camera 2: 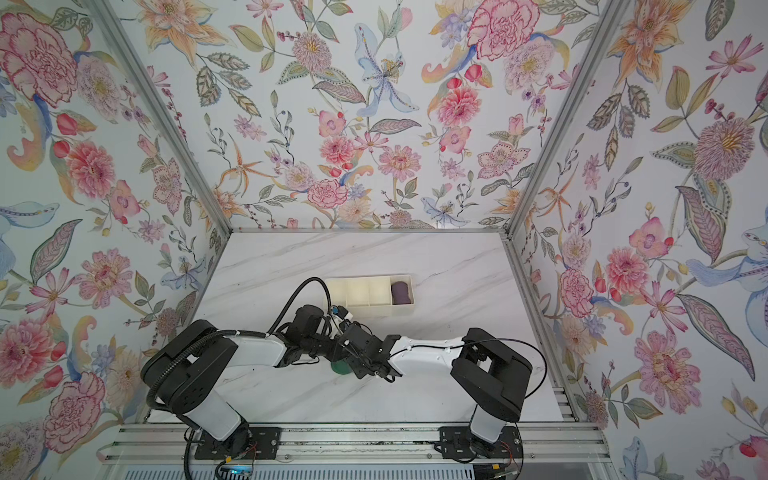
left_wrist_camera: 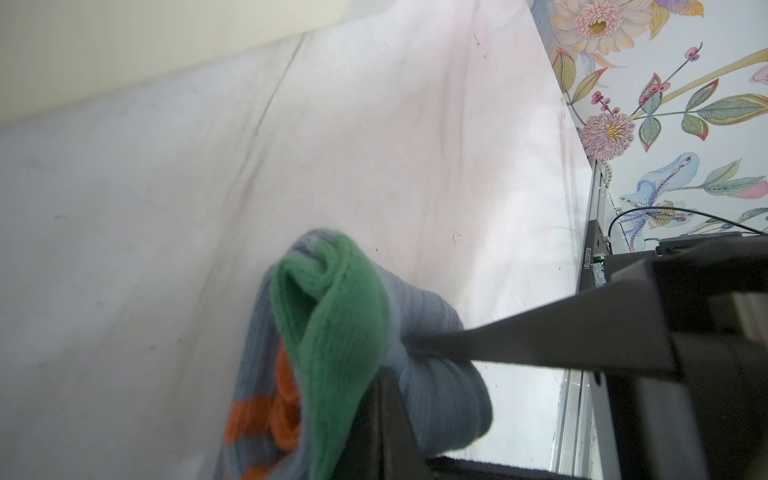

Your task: Roll the socks

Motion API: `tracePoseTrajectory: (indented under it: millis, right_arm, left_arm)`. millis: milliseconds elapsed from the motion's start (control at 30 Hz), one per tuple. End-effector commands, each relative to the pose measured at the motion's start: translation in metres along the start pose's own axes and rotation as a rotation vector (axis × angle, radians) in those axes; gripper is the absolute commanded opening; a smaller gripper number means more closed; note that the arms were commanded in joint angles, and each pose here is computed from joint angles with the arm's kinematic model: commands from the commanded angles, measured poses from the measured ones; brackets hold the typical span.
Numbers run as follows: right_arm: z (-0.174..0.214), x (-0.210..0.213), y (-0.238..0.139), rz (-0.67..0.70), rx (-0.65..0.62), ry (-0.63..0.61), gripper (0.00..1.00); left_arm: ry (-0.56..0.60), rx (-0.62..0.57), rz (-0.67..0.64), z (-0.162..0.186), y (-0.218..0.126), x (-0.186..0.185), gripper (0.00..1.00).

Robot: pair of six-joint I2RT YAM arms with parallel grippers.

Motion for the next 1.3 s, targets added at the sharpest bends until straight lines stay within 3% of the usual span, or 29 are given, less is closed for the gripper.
tracePoseTrajectory:
  millis: [0, 367, 633, 900, 1267]
  right_arm:
    - [0.029, 0.009, 0.0, -0.101, 0.088, -0.028, 0.44]
    - [-0.002, -0.011, -0.045, -0.257, -0.116, 0.152, 0.47]
    - [-0.012, -0.021, -0.055, -0.351, -0.193, 0.243, 0.34]
    - [-0.013, -0.017, -0.043, -0.387, -0.168, 0.248, 0.27]
    - [0.015, -0.018, -0.017, -0.362, -0.003, 0.284, 0.21]
  left_arm:
    - [-0.087, 0.152, -0.136, 0.045, 0.009, 0.03, 0.0]
    - [-0.087, 0.156, -0.137, 0.047, 0.01, 0.032, 0.0]
    - [-0.083, 0.15, -0.133, 0.046, 0.008, 0.03, 0.0]
    - [-0.078, 0.145, -0.129, 0.044, 0.007, 0.028, 0.0]
    - [-0.067, 0.127, -0.113, 0.036, 0.005, 0.021, 0.0]
Point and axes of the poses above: each gripper's point midway between its finger pads, its own y axis out along the fingers, its own x axis along the line the jaws close on, z = x × y, the point moved 4 cm from there along -y, back along the fingers, and after that the axes turned 5 degrees about -y, right-handed, at the moved point
